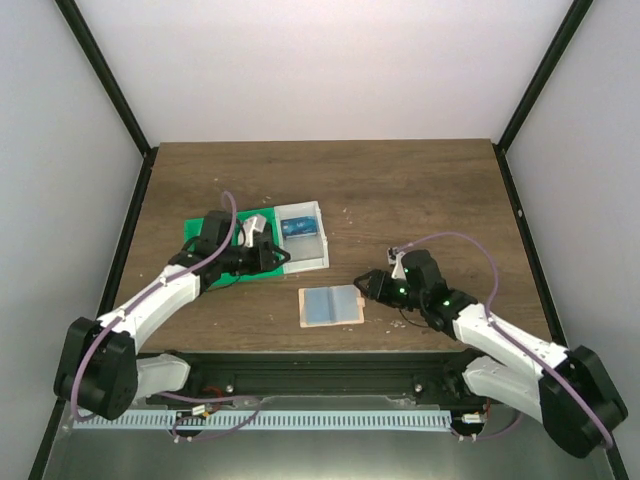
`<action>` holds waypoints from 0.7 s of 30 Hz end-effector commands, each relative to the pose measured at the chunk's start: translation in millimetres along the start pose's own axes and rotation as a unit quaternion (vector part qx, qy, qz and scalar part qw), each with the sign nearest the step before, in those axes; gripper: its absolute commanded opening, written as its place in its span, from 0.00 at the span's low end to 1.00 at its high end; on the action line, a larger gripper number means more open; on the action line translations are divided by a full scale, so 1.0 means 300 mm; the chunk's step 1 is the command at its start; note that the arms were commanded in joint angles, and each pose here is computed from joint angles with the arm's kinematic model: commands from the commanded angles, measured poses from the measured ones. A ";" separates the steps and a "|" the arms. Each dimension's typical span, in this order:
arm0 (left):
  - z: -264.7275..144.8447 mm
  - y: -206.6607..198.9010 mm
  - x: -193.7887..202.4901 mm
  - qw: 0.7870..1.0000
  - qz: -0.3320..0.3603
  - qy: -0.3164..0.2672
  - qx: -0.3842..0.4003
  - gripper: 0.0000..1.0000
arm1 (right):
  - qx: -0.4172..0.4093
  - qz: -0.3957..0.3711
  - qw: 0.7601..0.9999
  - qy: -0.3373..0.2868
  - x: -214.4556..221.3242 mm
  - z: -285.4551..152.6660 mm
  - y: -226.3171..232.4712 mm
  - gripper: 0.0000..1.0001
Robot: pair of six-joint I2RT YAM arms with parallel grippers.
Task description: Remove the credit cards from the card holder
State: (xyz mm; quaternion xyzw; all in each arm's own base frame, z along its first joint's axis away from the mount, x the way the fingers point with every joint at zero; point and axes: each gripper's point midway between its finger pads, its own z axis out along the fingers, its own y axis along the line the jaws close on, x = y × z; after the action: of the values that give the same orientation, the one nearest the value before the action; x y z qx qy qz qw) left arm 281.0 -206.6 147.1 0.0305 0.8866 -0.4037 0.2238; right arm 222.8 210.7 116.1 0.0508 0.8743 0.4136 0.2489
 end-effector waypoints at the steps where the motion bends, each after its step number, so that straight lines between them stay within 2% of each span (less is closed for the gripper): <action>1: -0.010 -0.081 0.066 0.998 0.020 0.016 0.059 0.46 | -0.006 0.012 1.000 0.024 0.017 0.038 0.039 0.48; 9: -0.013 -0.081 0.159 0.996 0.015 0.033 0.078 0.46 | 0.031 -0.019 0.997 0.065 0.108 0.136 0.074 0.41; 13: 0.004 -0.067 0.184 0.996 0.005 0.048 0.081 0.44 | 0.050 -0.039 0.994 0.089 0.151 0.197 0.094 0.33; 21: 0.008 -0.054 0.222 0.994 -0.015 0.051 0.091 0.44 | 0.084 -0.076 0.987 0.117 0.186 0.293 0.099 0.30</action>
State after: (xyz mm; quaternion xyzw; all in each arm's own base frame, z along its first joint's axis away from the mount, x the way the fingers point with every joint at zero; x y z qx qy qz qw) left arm 222.0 -224.7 125.6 0.0546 0.8664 -0.4681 0.1653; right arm 205.6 301.1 70.7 -0.0302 0.9265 0.3407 0.1571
